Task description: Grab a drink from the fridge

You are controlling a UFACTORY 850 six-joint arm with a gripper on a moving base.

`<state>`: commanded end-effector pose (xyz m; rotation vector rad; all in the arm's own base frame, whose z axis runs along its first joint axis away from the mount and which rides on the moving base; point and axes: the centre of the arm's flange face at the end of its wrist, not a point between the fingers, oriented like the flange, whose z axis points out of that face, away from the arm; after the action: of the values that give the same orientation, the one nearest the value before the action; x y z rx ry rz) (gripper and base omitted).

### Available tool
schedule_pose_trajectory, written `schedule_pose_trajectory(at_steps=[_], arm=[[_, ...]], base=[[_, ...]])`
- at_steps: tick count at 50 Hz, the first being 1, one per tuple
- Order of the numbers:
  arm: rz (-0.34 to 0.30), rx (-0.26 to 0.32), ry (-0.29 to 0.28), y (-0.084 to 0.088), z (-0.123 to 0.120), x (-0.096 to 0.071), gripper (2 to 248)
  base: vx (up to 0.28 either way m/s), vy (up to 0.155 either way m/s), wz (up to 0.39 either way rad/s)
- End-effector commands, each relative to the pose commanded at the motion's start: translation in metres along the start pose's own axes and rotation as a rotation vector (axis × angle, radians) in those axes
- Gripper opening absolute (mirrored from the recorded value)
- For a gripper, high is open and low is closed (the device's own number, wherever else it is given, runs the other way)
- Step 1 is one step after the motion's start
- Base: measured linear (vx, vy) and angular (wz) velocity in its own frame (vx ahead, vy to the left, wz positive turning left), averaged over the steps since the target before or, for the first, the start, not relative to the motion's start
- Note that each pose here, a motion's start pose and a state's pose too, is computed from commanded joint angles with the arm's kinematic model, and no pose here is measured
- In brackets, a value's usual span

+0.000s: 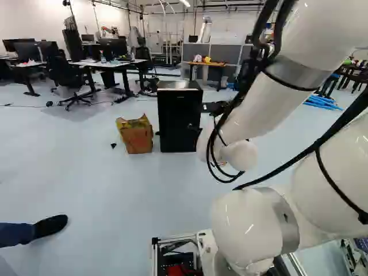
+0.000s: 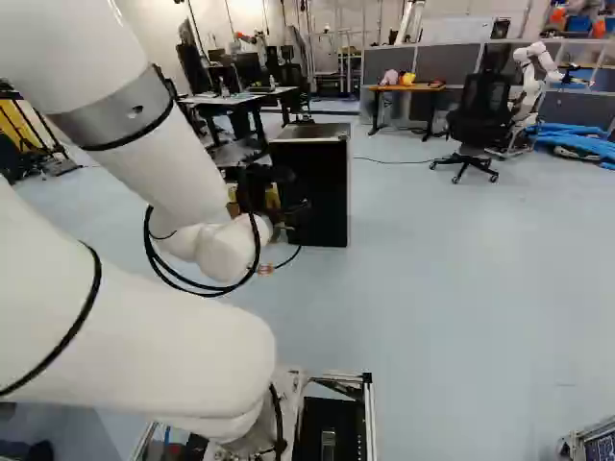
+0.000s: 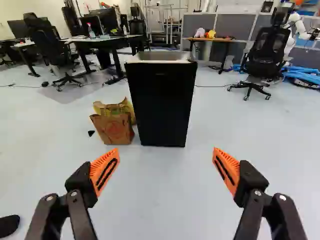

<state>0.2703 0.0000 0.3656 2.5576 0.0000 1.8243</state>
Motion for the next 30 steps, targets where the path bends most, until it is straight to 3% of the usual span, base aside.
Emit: schedule_pose_trajectory(at_steps=[30], arm=[[0.0, 0.0, 0.0, 0.0, 0.0, 0.0, 247]], base=[[0.018, 0.006, -0.005]])
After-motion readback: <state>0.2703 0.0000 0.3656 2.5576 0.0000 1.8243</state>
